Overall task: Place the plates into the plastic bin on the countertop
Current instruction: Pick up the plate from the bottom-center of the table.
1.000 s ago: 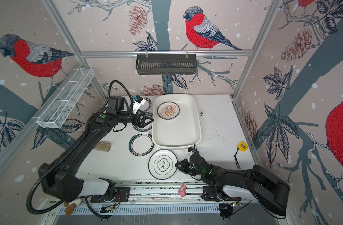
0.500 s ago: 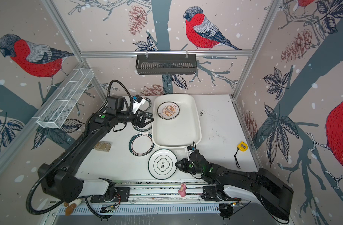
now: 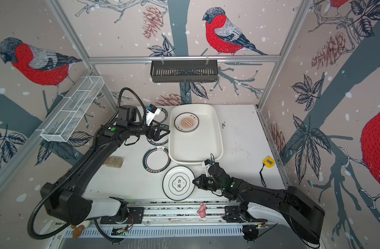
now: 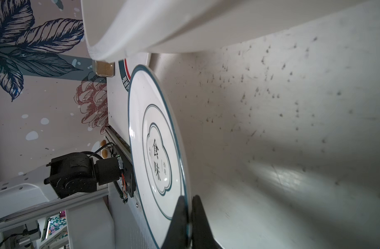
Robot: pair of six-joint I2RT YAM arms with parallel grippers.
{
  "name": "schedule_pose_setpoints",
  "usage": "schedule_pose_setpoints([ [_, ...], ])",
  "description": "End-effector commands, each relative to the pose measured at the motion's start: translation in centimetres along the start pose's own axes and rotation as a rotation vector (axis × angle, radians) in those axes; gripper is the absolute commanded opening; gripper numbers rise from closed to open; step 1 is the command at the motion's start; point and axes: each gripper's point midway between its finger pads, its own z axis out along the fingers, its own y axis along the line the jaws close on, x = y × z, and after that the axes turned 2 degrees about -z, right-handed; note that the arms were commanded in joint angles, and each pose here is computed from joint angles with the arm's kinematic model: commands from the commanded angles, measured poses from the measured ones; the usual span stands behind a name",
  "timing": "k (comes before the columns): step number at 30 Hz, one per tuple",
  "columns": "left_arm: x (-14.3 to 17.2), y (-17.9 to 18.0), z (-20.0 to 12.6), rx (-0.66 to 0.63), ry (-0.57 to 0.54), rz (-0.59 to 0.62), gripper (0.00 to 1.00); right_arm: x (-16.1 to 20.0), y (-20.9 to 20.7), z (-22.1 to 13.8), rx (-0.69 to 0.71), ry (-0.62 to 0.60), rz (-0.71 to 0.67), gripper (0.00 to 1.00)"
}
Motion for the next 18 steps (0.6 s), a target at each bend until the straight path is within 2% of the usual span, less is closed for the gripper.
schedule_pose_setpoints([
  [1, -0.7, -0.1, -0.4, -0.011, -0.017, 0.037, 0.96, 0.0, 1.2, 0.1, -0.037, 0.023, -0.048, 0.0],
  [18, -2.2, 0.3, -1.9, -0.079, -0.035, 0.084, 0.96, -0.2, 5.0, 1.1, -0.092, 0.144, -0.168, 0.0],
])
